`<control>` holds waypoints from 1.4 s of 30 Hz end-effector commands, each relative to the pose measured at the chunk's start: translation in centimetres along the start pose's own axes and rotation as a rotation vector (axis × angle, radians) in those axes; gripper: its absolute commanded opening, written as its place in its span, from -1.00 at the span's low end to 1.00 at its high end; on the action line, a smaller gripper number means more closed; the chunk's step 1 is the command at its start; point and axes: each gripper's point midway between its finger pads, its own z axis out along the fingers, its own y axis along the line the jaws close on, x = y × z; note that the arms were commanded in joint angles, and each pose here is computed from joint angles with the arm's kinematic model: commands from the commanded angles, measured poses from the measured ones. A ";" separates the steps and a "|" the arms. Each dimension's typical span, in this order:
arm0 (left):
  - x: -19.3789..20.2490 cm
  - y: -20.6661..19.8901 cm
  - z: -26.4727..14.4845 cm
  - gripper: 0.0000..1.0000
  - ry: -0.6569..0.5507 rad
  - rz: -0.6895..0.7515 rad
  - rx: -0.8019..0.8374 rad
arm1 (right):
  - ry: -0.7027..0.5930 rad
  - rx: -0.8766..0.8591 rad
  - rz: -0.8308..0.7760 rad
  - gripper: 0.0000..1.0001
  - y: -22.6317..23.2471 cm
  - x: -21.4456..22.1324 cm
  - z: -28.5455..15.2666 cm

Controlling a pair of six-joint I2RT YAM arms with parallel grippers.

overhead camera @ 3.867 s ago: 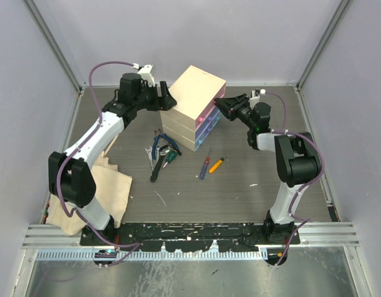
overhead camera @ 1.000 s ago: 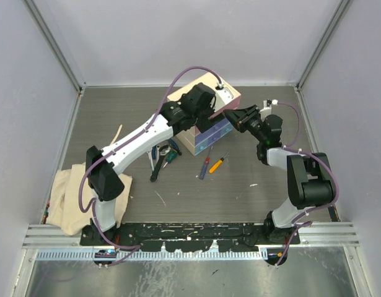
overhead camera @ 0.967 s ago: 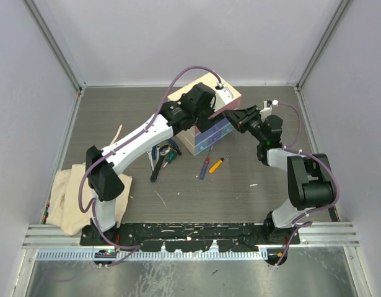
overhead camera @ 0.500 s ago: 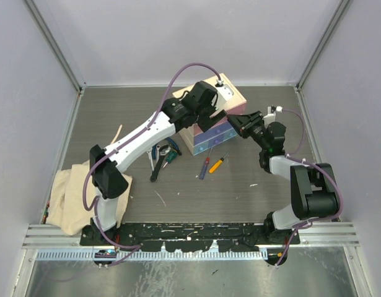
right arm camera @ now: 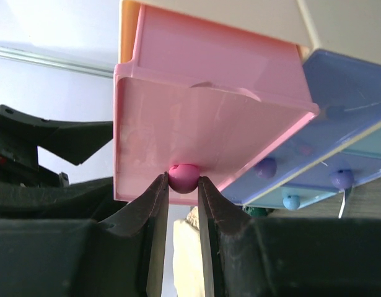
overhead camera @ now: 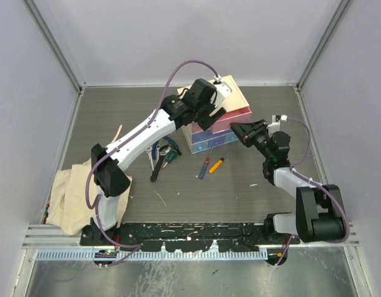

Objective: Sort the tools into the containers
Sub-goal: Open the drawer in the storage box.

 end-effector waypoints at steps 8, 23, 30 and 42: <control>-1.8 2.6 0.3 0.76 -0.056 -0.062 -0.073 | 0.013 0.021 -0.035 -0.99 -0.1 2.0 -3.5; -1.9 2.8 0.6 0.76 -0.051 -0.066 -0.081 | 0.014 0.069 -0.024 -0.99 -0.6 4.2 -7.8; -2.0 2.6 0.7 0.76 -0.050 -0.073 -0.075 | 0.012 0.085 -0.008 -0.99 -1.0 4.9 -9.1; -1.8 2.5 0.9 0.76 -0.044 -0.073 -0.071 | 0.020 0.092 -0.012 -0.74 -0.9 5.0 -9.2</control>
